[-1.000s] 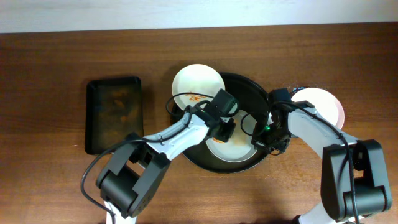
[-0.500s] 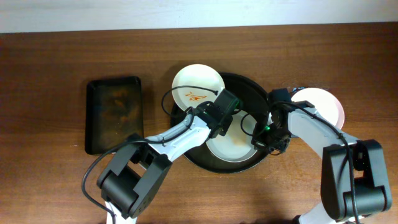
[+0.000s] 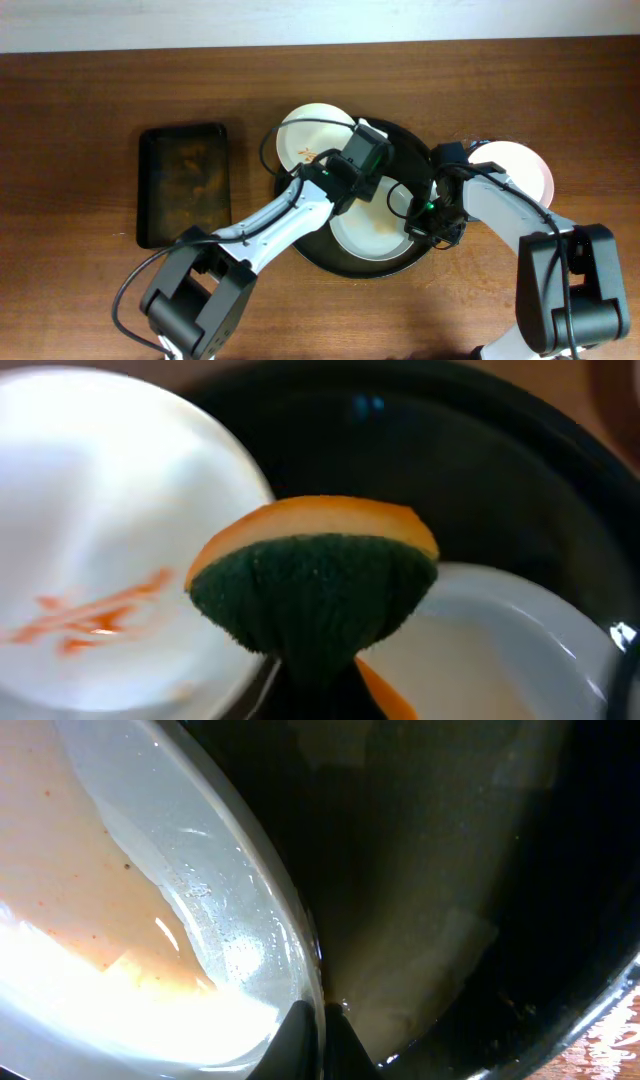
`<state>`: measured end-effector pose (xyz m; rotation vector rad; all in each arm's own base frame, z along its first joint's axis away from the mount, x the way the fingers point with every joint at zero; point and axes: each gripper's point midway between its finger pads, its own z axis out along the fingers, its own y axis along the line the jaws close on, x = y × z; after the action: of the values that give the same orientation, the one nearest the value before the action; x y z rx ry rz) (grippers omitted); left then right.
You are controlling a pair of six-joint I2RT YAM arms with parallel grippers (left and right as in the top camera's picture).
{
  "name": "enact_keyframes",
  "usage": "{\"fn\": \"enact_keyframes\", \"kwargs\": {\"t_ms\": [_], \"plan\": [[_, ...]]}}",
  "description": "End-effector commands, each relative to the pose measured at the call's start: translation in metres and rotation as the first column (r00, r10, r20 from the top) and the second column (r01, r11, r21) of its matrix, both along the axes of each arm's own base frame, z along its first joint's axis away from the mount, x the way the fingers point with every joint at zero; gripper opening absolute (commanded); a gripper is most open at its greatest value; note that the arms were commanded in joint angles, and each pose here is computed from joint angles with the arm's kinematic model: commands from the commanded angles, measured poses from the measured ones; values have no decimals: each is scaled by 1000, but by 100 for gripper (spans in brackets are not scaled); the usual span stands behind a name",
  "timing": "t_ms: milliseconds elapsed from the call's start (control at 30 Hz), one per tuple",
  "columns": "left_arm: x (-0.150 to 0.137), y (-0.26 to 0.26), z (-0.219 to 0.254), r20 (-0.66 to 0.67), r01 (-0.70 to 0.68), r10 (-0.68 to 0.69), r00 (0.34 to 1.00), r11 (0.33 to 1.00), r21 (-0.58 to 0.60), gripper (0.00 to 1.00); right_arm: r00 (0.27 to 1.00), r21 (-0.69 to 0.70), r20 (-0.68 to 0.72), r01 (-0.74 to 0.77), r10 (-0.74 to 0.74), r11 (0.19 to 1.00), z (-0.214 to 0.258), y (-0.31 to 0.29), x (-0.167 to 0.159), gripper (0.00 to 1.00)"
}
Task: Clean dirty plates on tray and stack at the side
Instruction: 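Scrub the lower white plate with the sponge in the left gripper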
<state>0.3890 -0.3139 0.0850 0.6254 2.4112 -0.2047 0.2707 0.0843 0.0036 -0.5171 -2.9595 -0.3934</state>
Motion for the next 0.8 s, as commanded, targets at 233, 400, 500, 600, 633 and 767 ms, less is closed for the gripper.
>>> {"fn": "enact_keyframes", "kwargs": {"t_ms": [233, 400, 500, 600, 633, 767], "plan": [[-7, 14, -83, -124, 1, 17, 992, 989, 145, 0, 996, -123, -89, -34, 23, 992, -18, -21, -25, 4], [-8, 44, -75, -92, -49, 78, 993, 958, 282, 0, 996, -123, -88, -33, 22, 992, -18, -21, -25, 4], [-1, 50, -44, -21, -75, 85, 996, 954, 289, 0, 996, -123, -89, -33, 22, 992, -18, -21, -25, 4], [5, 56, -20, 47, -95, 84, 995, 947, 306, 0, 996, -123, -89, -33, 22, 992, -18, -21, -25, 4], [6, 57, -7, 72, -108, 90, 993, 950, 293, 0, 996, -123, -89, -33, 22, 992, -18, -21, -25, 4], [-2, 64, 41, 114, -121, 95, 989, 961, 247, 0, 996, -124, -88, -33, 23, 992, -18, -21, -25, 4]]}}
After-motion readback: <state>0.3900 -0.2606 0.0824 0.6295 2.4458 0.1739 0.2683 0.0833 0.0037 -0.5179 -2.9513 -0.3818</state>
